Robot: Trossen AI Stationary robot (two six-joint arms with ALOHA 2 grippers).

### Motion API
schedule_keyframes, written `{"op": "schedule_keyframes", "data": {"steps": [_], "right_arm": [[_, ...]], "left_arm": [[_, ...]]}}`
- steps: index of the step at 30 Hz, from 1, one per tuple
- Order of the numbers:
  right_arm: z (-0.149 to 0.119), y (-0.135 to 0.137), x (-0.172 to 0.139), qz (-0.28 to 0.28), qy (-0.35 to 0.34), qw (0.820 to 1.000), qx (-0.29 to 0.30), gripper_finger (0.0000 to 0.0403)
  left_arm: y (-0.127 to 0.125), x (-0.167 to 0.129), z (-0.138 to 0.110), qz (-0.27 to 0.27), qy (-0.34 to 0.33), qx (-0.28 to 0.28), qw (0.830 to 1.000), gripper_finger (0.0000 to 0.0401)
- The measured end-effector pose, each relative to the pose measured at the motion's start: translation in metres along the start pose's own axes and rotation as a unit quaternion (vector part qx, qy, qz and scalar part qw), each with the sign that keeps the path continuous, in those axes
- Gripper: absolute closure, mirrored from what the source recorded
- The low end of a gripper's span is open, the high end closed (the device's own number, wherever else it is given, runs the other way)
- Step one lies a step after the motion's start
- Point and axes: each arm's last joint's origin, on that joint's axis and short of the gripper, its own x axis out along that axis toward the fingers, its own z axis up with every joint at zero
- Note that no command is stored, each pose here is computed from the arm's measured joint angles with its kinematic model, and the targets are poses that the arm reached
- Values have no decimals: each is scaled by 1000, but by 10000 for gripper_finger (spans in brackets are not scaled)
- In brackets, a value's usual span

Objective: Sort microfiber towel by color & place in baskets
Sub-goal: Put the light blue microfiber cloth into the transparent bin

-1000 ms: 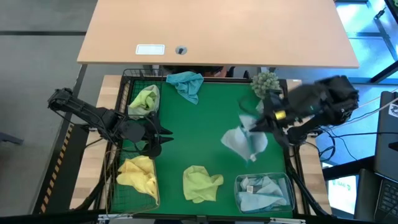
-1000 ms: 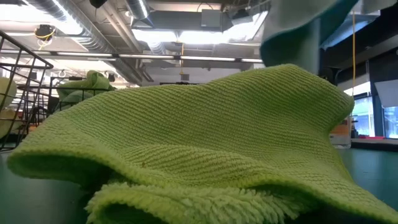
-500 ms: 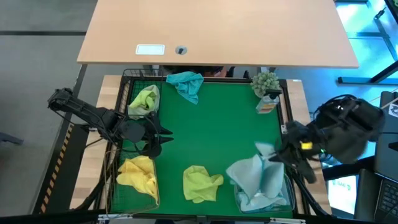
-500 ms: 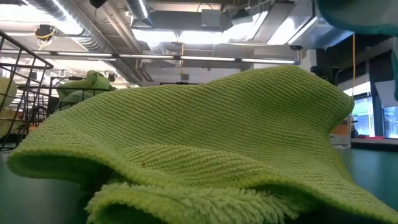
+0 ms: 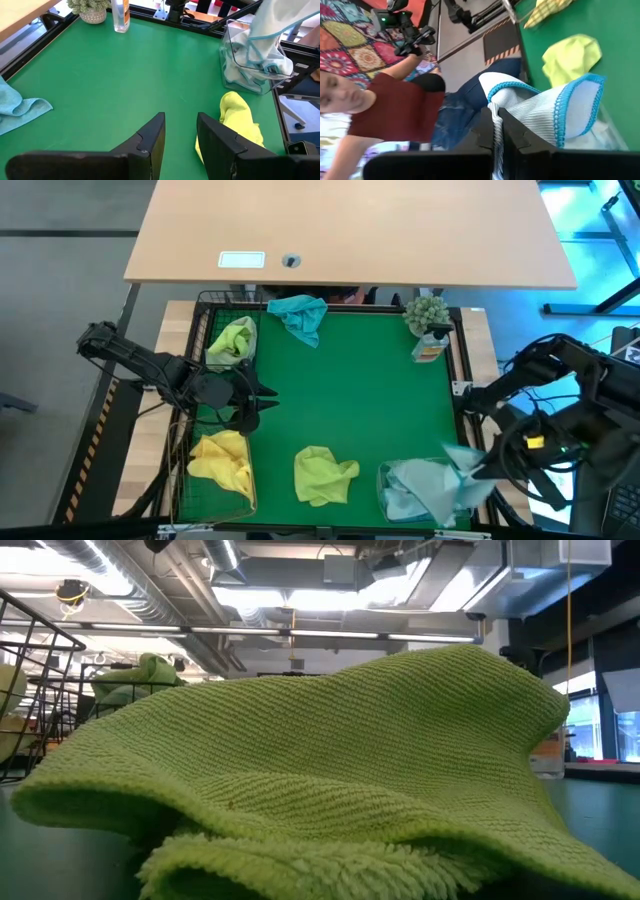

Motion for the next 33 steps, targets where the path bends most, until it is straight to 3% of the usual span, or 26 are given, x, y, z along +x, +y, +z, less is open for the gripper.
{"op": "schedule_keyframes", "data": {"steps": [3,11,19,27,33], "right_arm": [[-6,2,-2,3,8,1000,18,401],[-16,0,11,-56,1,998,-6,401],[-32,-5,58,-134,44,989,-41,401],[-57,-24,98,-216,87,972,-40,400],[-76,-39,132,-245,93,964,-47,400]], "left_arm": [[0,0,0,0,0,0,1000,295],[0,0,0,0,0,-1,1000,295],[0,0,0,0,0,-1,1000,295],[0,0,0,0,0,-1,1000,295],[0,0,0,0,0,-1,1000,295]]}}
